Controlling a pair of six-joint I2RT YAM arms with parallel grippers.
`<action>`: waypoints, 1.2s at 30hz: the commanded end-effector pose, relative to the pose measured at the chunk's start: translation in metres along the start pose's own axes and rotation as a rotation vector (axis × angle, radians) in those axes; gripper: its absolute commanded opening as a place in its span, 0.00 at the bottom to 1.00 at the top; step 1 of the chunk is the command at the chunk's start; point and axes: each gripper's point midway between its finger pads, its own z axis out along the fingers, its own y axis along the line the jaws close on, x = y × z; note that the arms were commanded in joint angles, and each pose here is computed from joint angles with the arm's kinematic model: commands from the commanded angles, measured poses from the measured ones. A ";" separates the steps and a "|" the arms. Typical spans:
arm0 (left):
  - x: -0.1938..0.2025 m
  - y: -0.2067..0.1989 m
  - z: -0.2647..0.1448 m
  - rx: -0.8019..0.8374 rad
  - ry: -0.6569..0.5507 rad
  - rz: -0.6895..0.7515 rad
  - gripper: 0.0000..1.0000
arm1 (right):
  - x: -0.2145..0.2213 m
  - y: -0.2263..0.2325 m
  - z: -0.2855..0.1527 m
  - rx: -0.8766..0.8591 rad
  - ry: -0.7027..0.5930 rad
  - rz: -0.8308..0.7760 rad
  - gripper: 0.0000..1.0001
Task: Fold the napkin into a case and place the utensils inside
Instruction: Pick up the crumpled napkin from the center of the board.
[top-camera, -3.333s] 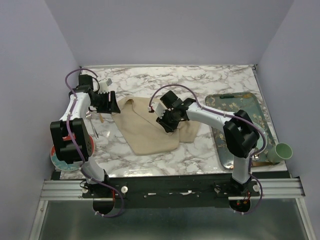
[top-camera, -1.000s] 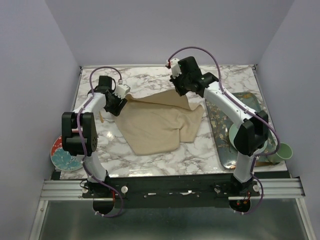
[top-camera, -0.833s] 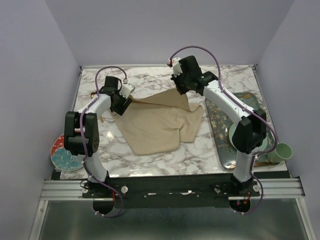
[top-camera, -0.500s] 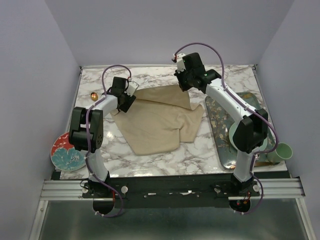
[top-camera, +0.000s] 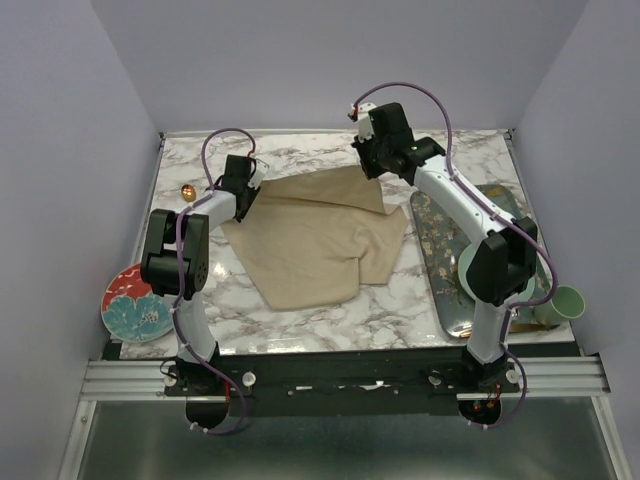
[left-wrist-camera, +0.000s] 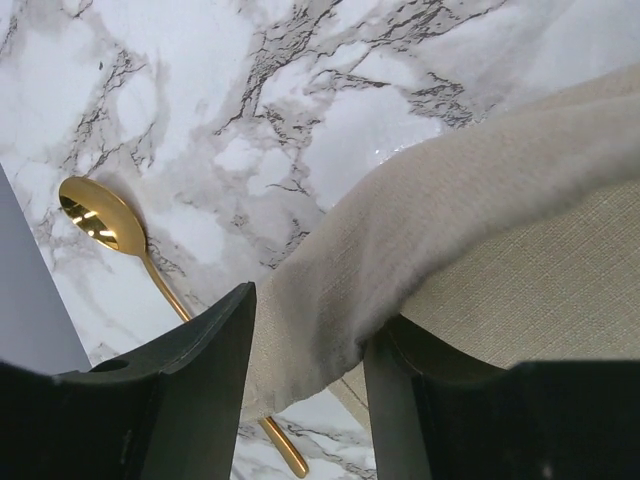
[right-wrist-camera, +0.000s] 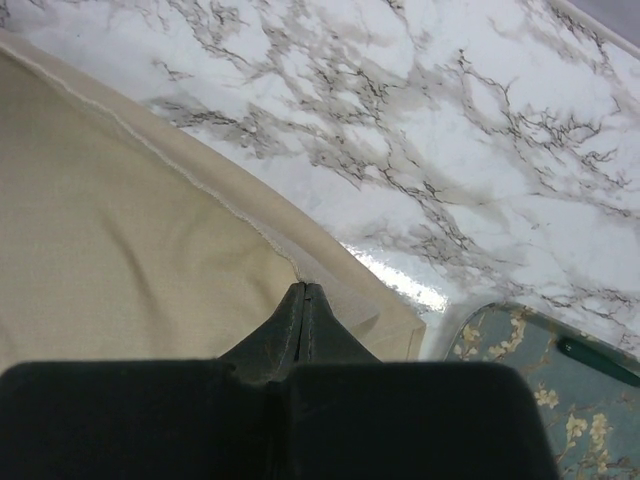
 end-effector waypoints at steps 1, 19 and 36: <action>-0.006 0.020 -0.007 -0.068 -0.036 -0.036 0.50 | -0.022 -0.016 -0.012 0.051 -0.068 0.013 0.01; -0.072 0.079 -0.108 -0.003 -0.284 -0.141 0.00 | -0.080 -0.029 -0.080 0.061 -0.279 -0.090 0.01; -0.074 0.088 -0.365 0.075 -0.638 -0.170 0.00 | -0.112 0.008 -0.322 -0.066 -0.730 -0.381 0.01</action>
